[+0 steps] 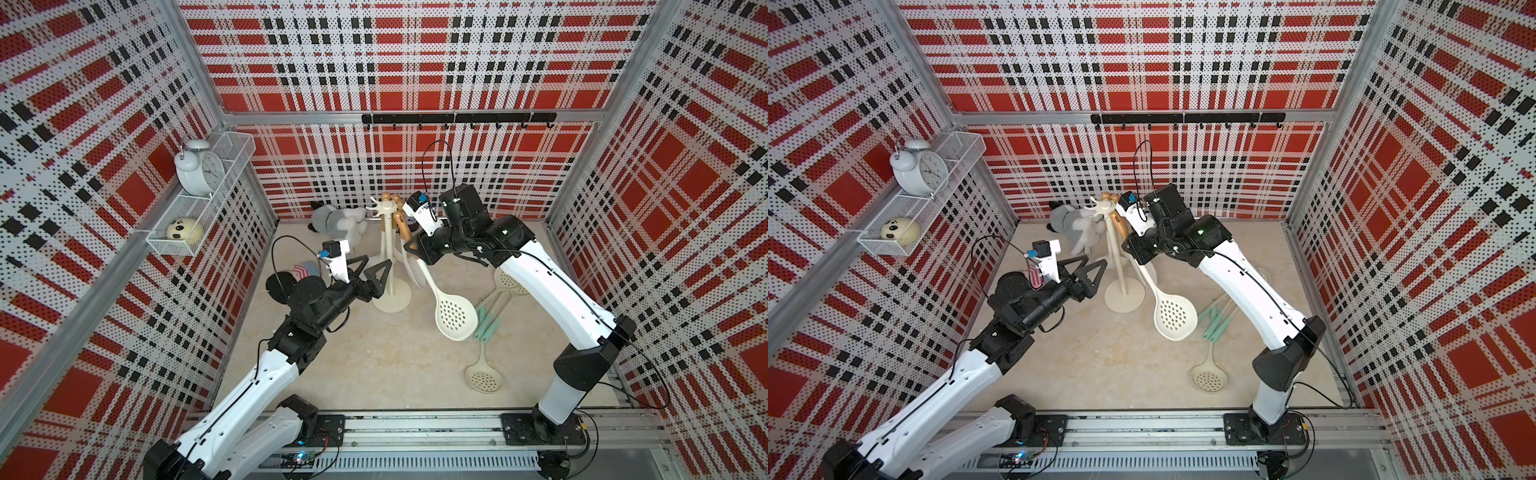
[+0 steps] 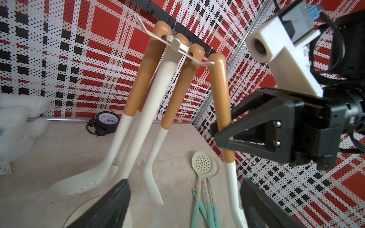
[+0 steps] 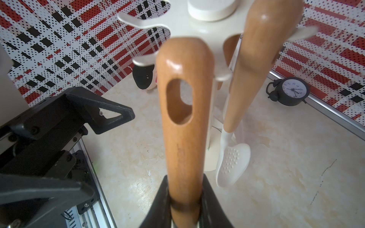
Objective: Hang the skimmer on the kitchen utensil rack
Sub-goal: Hang the skimmer on the rack.
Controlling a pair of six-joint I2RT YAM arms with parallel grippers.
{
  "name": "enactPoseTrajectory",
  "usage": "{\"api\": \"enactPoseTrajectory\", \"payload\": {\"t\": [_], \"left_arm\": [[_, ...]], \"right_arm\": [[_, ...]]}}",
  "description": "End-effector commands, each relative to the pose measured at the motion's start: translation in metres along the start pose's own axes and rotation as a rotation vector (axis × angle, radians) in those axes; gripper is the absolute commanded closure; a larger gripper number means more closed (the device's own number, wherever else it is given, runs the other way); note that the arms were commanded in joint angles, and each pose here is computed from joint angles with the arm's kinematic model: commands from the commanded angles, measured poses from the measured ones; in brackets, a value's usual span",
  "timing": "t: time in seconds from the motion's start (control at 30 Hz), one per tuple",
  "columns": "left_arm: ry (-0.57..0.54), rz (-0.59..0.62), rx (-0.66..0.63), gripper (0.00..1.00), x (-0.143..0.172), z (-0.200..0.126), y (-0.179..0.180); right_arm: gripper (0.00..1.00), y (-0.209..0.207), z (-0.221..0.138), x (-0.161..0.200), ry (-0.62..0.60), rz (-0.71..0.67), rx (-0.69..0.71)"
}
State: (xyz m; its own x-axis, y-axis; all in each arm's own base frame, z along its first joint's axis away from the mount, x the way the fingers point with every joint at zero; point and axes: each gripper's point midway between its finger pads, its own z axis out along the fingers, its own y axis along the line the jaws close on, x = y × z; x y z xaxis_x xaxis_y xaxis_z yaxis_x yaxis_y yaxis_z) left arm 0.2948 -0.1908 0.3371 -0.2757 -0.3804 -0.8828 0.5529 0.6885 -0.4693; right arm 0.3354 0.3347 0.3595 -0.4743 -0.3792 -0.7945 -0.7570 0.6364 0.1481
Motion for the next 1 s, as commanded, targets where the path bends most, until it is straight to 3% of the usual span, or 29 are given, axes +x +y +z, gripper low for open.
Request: {"api": "enactPoseTrajectory", "payload": {"t": [0.0,0.23,0.6,0.97], "left_arm": [[-0.012,0.005,0.015,0.11,0.000,-0.002,-0.004],[-0.009,-0.001,0.012,0.12,0.004,-0.004,-0.003],[0.010,0.001,0.000,0.12,0.010,0.002,0.001],[0.015,0.001,0.000,0.12,0.012,0.003,-0.002]], "right_arm": [[1.00,-0.010,0.008,-0.006,-0.019,0.015,0.018],[1.00,-0.013,0.021,-0.005,-0.014,0.020,0.007],[1.00,-0.001,-0.033,-0.023,-0.142,-0.001,0.012],[1.00,-0.001,-0.038,-0.029,-0.156,-0.009,0.016]]}}
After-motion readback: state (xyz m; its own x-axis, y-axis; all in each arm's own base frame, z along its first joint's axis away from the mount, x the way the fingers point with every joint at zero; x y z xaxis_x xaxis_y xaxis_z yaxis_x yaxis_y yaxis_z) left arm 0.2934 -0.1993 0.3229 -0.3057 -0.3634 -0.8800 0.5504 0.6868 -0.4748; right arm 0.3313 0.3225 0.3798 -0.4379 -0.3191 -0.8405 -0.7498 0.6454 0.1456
